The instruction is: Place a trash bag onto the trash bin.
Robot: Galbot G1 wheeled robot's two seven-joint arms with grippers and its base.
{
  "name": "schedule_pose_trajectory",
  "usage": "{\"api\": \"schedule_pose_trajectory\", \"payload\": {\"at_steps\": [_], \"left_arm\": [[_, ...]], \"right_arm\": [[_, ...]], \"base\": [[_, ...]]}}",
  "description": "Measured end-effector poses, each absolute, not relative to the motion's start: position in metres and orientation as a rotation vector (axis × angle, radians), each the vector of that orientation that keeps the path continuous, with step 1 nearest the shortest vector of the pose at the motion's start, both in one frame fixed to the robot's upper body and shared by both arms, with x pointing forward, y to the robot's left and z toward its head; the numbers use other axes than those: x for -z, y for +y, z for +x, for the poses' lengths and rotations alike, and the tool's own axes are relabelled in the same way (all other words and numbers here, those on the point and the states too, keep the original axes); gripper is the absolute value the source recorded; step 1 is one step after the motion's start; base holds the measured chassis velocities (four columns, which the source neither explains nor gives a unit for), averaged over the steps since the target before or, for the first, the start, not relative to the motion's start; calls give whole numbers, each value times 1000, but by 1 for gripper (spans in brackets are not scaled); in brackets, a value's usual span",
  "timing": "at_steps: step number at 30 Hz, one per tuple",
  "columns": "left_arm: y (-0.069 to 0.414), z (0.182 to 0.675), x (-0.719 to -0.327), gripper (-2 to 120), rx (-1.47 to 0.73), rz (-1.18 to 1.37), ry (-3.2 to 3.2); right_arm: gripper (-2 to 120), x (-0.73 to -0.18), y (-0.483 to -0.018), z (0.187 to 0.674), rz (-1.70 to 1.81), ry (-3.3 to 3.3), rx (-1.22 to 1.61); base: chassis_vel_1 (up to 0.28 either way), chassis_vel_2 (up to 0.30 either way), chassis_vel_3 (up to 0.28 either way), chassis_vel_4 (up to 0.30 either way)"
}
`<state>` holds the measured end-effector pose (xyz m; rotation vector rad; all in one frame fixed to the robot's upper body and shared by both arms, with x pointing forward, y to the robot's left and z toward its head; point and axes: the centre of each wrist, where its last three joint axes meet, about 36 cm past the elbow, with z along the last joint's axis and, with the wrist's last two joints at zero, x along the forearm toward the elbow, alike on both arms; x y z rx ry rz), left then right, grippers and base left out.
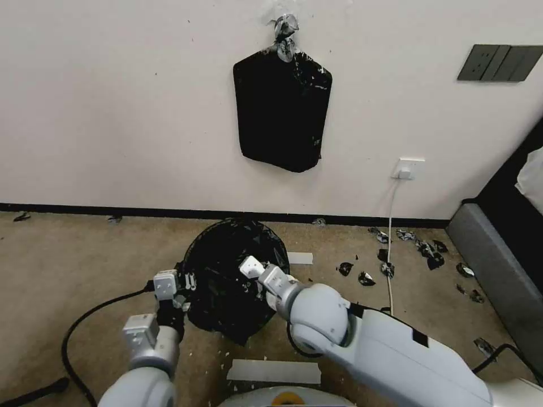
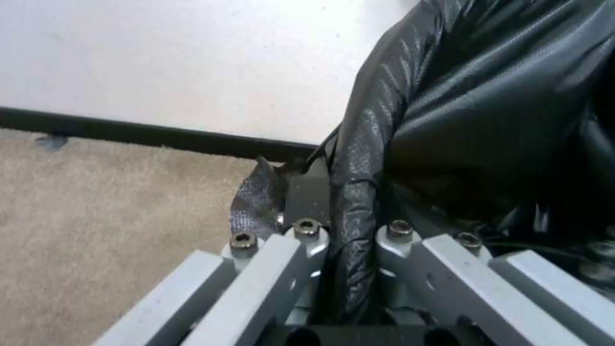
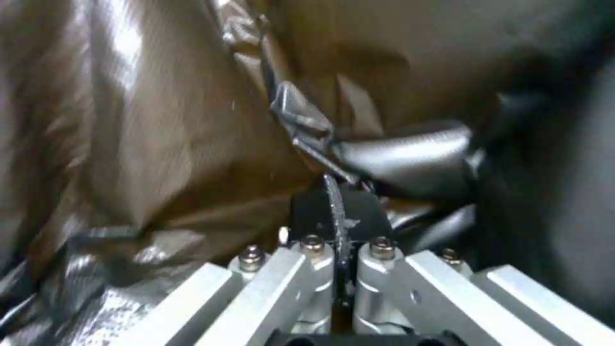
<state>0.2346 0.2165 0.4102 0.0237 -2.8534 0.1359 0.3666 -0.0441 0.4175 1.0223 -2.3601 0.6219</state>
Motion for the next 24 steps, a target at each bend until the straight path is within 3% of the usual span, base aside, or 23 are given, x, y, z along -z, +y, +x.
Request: {"api": "schedule_pose_trajectory", "payload": {"at_steps": [15, 24], "left_arm": [[198, 227, -415, 4, -189, -8, -2838], [205, 235, -415, 4, -243, 49, -2812]], "right_arm": [[0, -373, -23, 395, 954, -2294, -733], [0, -386, -33, 383, 969, -2323, -691]], "base": [[0, 0, 0, 0], [0, 0, 0, 0]]}}
